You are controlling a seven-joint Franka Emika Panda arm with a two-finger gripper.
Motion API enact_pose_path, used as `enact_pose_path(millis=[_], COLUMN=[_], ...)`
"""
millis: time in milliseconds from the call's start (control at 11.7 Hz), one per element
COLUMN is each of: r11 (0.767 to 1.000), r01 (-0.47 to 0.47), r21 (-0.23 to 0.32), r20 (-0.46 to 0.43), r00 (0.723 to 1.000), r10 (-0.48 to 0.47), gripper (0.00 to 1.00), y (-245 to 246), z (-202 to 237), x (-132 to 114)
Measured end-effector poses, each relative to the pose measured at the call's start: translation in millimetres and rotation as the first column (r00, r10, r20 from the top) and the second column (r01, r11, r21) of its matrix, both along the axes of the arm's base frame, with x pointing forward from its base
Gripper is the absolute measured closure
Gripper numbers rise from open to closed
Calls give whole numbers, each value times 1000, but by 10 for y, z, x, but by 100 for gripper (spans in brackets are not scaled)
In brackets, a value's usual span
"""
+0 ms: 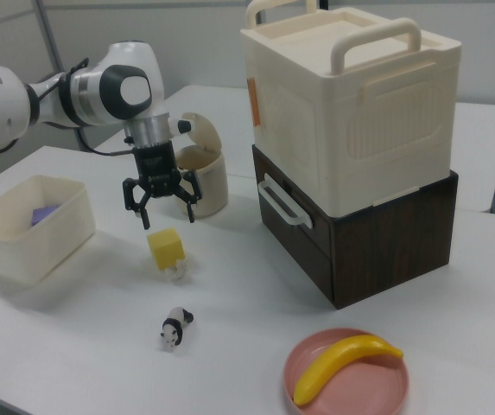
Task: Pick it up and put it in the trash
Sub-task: 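Lower the gripper and close it on the small white item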
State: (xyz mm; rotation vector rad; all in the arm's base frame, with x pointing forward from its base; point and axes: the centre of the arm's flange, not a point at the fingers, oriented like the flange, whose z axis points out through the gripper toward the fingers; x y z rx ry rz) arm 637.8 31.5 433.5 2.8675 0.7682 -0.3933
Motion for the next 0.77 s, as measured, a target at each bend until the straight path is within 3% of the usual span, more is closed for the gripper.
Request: enact_pose_path(millis=[86, 257, 514, 771], r11=[998, 992, 998, 998], r01=[-57, -128, -61, -58], r21=[-14, -9, 5, 13], r20=[-21, 26, 126, 143], r00=[998, 991, 990, 988], r10=[57, 128, 60, 56], gripper=[0, 0, 0, 0], y=[-27, 81, 255, 305], z=[-72, -334, -917, -1108], x=[-5, 31, -36, -100])
